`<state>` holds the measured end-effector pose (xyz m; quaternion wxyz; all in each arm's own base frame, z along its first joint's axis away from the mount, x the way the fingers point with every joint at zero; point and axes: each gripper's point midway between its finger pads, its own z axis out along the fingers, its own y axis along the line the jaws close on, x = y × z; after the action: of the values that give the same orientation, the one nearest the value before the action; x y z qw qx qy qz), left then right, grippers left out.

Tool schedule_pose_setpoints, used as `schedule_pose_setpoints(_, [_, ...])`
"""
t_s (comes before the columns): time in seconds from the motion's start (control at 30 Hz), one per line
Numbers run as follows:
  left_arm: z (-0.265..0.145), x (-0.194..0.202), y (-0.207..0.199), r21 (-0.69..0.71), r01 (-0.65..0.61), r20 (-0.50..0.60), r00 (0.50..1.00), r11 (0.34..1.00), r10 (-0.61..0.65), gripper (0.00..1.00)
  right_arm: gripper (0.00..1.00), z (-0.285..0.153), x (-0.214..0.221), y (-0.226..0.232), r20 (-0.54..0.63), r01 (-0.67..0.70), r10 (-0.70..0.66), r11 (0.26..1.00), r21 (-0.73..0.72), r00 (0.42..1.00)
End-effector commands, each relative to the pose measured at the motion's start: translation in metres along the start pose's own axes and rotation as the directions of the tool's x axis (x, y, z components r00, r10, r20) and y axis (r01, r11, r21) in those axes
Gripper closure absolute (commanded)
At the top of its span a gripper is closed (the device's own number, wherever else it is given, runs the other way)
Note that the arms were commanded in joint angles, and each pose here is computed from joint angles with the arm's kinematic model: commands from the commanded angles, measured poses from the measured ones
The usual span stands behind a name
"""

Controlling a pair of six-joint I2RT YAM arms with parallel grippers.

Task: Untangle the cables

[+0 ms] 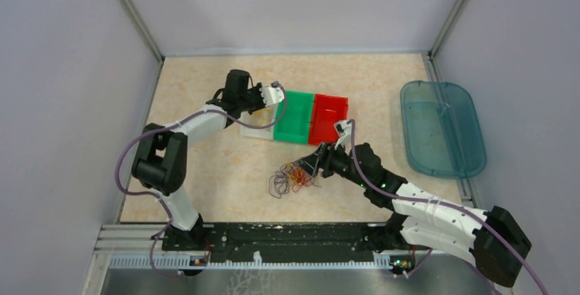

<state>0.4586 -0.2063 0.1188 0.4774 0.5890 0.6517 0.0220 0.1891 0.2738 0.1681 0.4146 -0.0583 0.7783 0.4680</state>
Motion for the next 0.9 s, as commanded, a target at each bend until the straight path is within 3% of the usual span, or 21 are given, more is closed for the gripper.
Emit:
schedule_pose_setpoints(0.0, [0.013,0.003,0.001,-0.015,-0.029,-0.003,1.0,0.999,0.029,1.0,0.37,-0.005,-0.018,0.01,0.054,0.003,-0.002,1.0,-0.03,0.999])
schedule_pose_setpoints(0.2, [0.018,0.01,-0.005,0.001,-0.016,-0.022,1.0,1.0,0.016,1.0,0.37,-0.005,-0.019,0.01,0.056,0.001,0.001,1.0,-0.03,0.998])
schedule_pose_setpoints(0.43, [-0.007,-0.011,0.012,0.028,0.0,-0.031,1.0,1.0,0.001,0.52,0.37,-0.002,-0.014,0.009,0.036,-0.012,0.014,0.999,-0.041,0.999])
schedule_pose_setpoints(0.57, [-0.032,-0.045,0.03,0.032,-0.009,0.042,0.999,0.999,0.008,0.29,0.37,-0.001,-0.012,0.008,0.03,-0.017,0.018,0.999,-0.039,0.999])
schedule_pose_setpoints(0.73, [-0.059,-0.067,0.046,0.033,-0.028,0.068,0.997,0.999,0.025,0.14,0.37,-0.002,-0.012,0.009,0.018,-0.021,0.022,0.999,-0.034,1.0])
schedule_pose_setpoints(0.87, [-0.073,-0.064,0.037,0.07,-0.036,0.061,0.998,0.997,0.032,0.11,0.37,-0.002,-0.013,0.011,0.009,-0.024,0.025,0.999,-0.037,1.0])
